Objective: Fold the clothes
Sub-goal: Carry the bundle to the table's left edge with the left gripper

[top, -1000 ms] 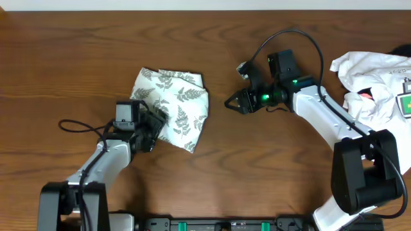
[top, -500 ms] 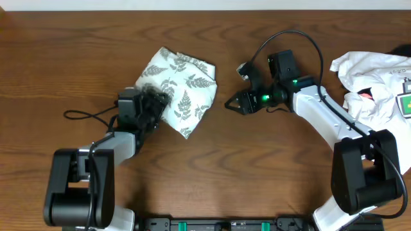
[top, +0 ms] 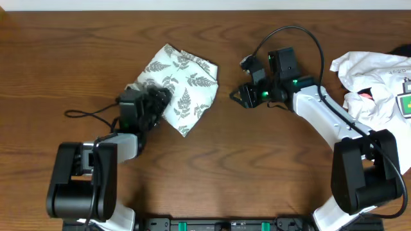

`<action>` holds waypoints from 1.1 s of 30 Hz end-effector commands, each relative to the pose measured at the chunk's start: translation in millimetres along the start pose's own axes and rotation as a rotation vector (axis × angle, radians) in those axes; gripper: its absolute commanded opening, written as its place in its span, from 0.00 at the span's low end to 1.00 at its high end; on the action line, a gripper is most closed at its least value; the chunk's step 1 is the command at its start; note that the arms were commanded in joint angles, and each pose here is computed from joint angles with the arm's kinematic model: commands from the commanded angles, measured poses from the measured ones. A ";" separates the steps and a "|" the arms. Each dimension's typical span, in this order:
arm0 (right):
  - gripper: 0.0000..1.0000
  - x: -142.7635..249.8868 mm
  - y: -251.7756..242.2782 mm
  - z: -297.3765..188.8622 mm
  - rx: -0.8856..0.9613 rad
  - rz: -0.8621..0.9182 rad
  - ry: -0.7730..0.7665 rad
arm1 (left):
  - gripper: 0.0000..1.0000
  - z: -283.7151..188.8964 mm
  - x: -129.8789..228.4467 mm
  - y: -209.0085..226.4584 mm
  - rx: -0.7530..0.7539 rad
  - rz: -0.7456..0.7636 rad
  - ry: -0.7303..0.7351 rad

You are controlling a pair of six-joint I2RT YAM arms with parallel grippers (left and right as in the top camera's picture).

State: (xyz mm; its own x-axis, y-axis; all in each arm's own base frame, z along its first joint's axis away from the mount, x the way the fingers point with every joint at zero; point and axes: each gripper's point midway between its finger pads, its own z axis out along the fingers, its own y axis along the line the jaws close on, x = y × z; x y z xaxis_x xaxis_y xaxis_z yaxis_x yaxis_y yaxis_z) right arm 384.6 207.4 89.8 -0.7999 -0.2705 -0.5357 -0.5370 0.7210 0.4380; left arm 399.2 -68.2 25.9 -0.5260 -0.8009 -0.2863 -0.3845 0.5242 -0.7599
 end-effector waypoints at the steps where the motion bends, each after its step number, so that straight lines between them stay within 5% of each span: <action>1: 0.46 6.5 -5.0 1.7 0.025 0.003 0.026 | 0.78 4.3 8.8 14.9 -0.048 0.065 -0.008; 2: 0.46 8.6 -4.8 1.6 0.024 0.007 0.033 | 0.67 4.5 9.6 14.0 -0.046 0.086 -0.007; 4: 0.46 11.3 -4.7 1.5 0.024 0.014 0.044 | 0.23 4.5 10.1 14.0 -0.046 0.122 -0.004; 6: 0.46 12.9 -4.5 1.5 0.023 0.017 0.050 | 0.06 4.4 9.0 13.8 -0.045 0.130 -0.007; 18: 0.46 20.9 -3.9 0.8 0.022 0.036 0.081 | 0.06 -12.5 -47.6 22.1 -0.003 0.144 -0.105; 33: 0.46 24.2 -3.7 0.7 0.022 0.044 0.094 | 0.06 -88.9 -153.5 147.2 -0.225 -0.125 -0.343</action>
State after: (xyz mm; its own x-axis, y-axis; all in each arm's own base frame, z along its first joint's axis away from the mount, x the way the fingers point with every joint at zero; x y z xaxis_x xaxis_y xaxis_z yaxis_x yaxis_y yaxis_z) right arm 368.5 198.6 77.4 -0.8467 -0.2846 -0.4496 -0.4888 0.7499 0.4457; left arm 368.1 138.0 11.6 -0.2311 -0.8873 -0.3992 -0.5750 0.4555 -0.6796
